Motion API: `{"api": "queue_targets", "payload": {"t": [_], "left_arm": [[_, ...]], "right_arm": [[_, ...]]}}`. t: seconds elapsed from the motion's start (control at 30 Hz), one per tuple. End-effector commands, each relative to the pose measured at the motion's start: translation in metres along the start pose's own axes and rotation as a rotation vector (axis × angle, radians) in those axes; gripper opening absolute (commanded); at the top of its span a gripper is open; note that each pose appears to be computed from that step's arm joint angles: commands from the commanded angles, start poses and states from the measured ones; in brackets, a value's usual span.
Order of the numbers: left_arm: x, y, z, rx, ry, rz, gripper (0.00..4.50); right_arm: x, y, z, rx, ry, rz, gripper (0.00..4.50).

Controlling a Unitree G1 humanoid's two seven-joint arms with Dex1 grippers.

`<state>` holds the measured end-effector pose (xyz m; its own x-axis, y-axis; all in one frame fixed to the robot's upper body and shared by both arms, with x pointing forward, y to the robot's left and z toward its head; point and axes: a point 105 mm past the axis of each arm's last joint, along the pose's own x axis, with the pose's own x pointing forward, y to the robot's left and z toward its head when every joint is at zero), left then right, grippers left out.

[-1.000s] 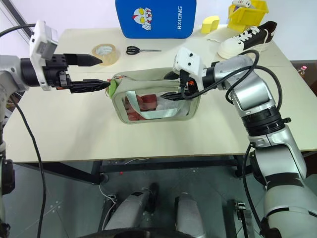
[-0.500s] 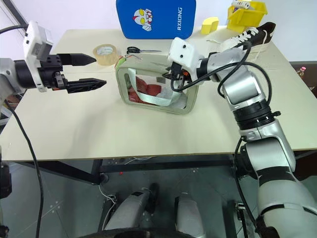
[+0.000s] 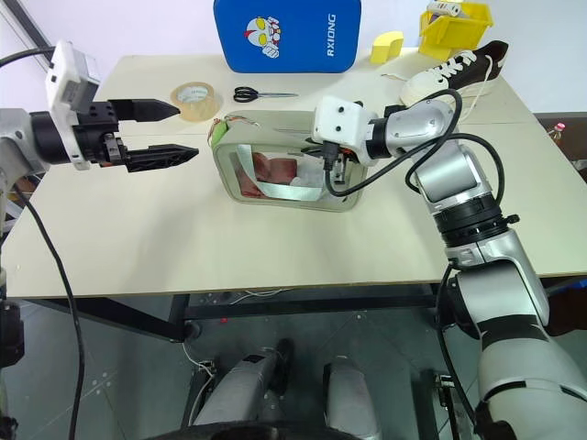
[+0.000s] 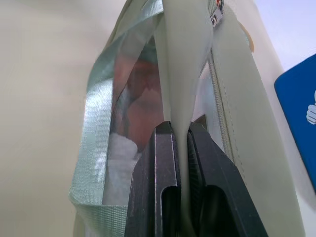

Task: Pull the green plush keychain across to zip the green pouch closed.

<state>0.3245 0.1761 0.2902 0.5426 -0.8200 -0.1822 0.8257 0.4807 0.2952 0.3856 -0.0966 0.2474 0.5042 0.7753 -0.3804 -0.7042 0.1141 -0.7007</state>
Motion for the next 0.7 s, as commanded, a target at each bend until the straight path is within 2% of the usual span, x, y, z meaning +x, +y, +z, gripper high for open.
{"api": "queue_targets", "payload": {"t": [0.03,0.13,0.23,0.3,0.37,0.47,0.57,0.7], "left_arm": [[-0.002,0.001,0.013,0.048,-0.035,0.003,4.50],[-0.001,0.002,0.010,0.041,-0.031,0.001,4.50],[-0.001,0.004,0.008,0.033,-0.028,0.006,4.50],[-0.002,0.006,0.007,0.024,-0.028,0.012,4.50],[-0.009,0.026,-0.006,-0.041,-0.035,0.109,4.50],[-0.012,0.057,-0.029,-0.145,-0.068,0.274,4.50],[-0.003,0.058,-0.039,-0.150,-0.075,0.289,4.50],[0.015,0.055,-0.044,-0.159,-0.083,0.262,4.50]], "right_arm": [[-0.015,-0.018,0.006,-0.059,-0.004,-0.047,0.04],[-0.013,-0.017,0.005,-0.029,-0.024,-0.031,0.04],[-0.013,-0.015,0.003,-0.023,-0.025,-0.026,1.08],[-0.014,-0.016,0.004,-0.024,-0.027,-0.029,2.07],[-0.029,-0.022,0.015,-0.001,-0.047,-0.061,3.11],[-0.052,-0.023,0.023,0.016,-0.041,-0.086,3.11],[-0.066,-0.017,0.015,0.037,0.012,-0.096,3.11],[-0.073,-0.009,-0.010,0.072,0.097,-0.105,3.11]]}}
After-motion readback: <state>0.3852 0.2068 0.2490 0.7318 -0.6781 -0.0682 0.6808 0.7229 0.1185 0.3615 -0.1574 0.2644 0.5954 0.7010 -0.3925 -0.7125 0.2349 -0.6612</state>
